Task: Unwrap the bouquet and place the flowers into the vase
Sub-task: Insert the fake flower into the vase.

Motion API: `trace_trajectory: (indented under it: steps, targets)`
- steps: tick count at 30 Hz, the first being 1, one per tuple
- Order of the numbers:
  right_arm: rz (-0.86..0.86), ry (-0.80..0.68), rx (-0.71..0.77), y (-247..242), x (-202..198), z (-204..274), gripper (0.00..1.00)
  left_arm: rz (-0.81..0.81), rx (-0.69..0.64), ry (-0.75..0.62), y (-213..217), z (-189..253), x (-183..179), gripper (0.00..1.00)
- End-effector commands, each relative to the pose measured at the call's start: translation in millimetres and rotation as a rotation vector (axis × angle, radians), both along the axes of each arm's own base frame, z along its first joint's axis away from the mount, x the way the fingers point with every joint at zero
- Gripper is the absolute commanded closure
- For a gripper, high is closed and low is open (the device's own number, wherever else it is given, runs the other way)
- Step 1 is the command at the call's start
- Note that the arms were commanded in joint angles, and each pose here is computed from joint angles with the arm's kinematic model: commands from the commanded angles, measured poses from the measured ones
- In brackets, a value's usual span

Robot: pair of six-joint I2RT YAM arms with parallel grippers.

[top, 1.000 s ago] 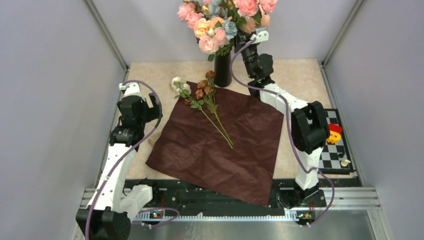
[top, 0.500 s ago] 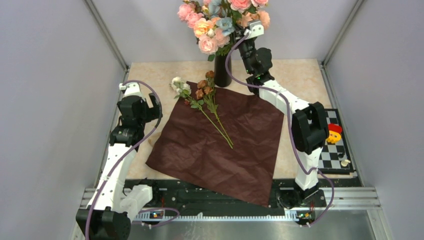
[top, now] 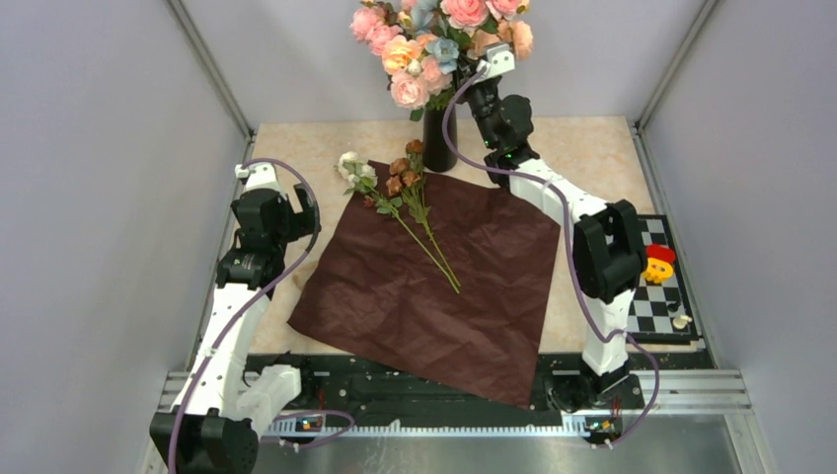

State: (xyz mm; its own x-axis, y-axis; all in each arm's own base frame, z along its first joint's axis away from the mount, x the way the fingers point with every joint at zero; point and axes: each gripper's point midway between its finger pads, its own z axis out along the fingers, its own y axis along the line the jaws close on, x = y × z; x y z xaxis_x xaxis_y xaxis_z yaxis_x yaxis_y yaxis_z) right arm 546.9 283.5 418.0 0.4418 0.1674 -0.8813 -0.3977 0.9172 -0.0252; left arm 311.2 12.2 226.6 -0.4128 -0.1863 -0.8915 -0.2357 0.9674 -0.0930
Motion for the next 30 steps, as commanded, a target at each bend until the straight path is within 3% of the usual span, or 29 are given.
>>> trace_trajectory:
  steps: [1, 30]
  targets:
    - [0.039, 0.053, 0.009, 11.6, 2.4, -26.4, 1.00, -0.003, -0.005, -0.027, 0.1, 5.1, 3.2, 0.01]
    - [0.065, 0.219, -0.032, 24.8, 17.7, -108.0, 1.00, -0.004, -0.007, -0.020, -0.3, 3.1, 3.8, 0.01]
